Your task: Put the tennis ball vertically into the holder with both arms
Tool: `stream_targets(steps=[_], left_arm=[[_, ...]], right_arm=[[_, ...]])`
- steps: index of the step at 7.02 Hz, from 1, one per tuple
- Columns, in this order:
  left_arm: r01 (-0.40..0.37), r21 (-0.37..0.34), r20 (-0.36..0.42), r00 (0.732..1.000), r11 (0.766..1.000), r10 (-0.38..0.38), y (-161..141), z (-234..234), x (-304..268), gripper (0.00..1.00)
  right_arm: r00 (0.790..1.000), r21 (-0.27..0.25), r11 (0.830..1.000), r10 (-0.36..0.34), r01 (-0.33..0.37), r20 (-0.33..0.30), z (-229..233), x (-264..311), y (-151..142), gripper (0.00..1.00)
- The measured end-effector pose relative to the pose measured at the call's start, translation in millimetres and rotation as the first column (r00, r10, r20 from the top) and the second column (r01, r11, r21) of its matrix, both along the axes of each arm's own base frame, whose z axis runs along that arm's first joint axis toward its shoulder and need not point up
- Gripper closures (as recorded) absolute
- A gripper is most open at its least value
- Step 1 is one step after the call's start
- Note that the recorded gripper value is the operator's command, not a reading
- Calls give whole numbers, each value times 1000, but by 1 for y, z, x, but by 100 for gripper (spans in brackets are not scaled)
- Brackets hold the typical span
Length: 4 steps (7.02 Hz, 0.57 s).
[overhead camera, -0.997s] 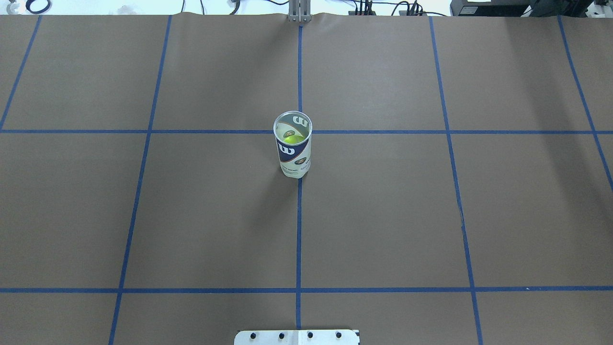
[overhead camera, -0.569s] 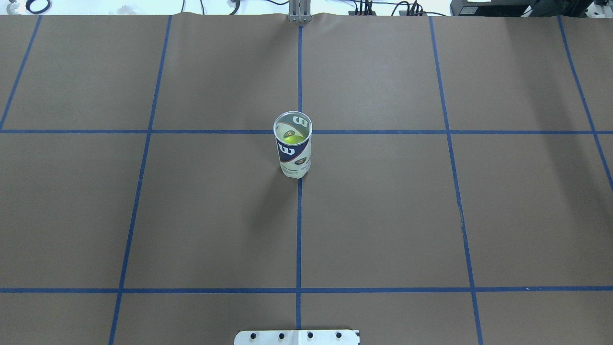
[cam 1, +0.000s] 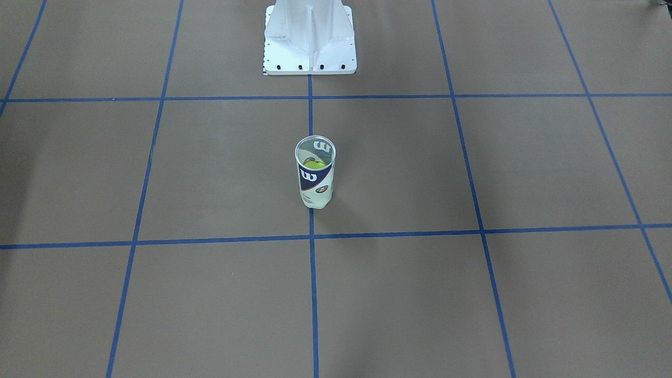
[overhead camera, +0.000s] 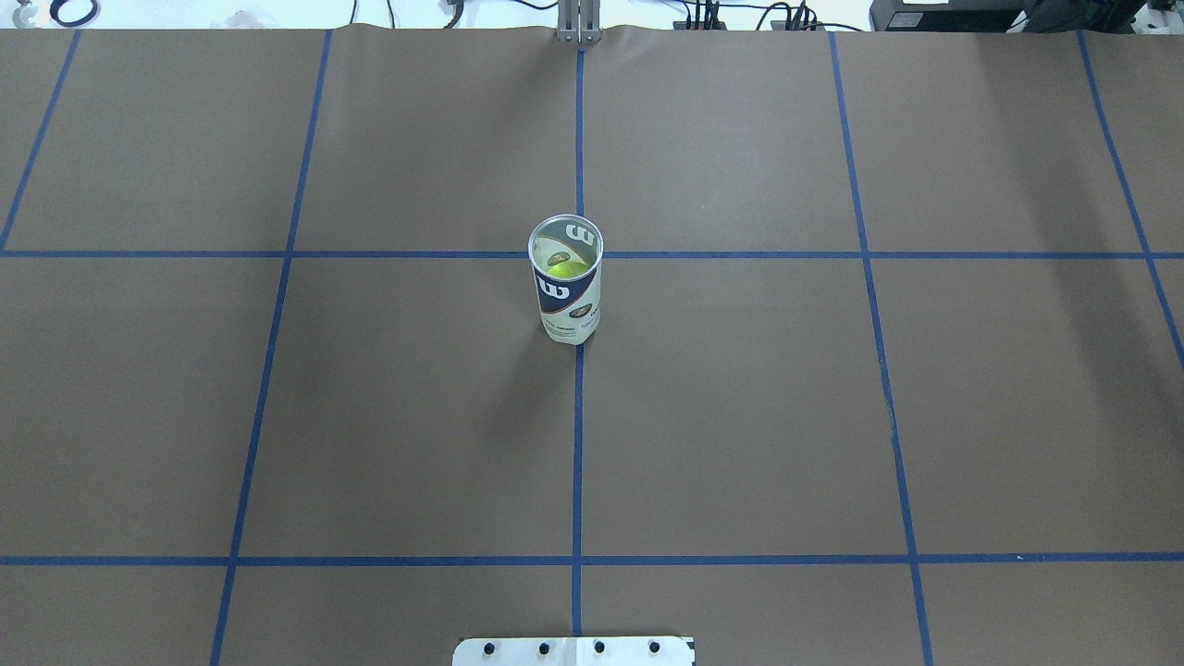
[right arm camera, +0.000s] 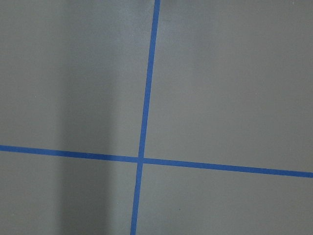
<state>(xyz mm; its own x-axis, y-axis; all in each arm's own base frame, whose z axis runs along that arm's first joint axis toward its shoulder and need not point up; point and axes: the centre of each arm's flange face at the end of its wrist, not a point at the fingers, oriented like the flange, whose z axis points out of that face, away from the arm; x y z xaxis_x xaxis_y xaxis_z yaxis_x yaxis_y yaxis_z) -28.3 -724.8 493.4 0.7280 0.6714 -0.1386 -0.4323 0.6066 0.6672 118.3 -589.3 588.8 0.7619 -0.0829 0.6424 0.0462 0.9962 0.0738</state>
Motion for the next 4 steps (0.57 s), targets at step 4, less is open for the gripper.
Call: stream_targets(steps=[4], left_arm=[[184, -477, 53, 982, 860, -181, 51, 40, -3, 0]], right_arm=[[1000, -11, 1000, 0, 0, 1, 6, 0, 5, 1]])
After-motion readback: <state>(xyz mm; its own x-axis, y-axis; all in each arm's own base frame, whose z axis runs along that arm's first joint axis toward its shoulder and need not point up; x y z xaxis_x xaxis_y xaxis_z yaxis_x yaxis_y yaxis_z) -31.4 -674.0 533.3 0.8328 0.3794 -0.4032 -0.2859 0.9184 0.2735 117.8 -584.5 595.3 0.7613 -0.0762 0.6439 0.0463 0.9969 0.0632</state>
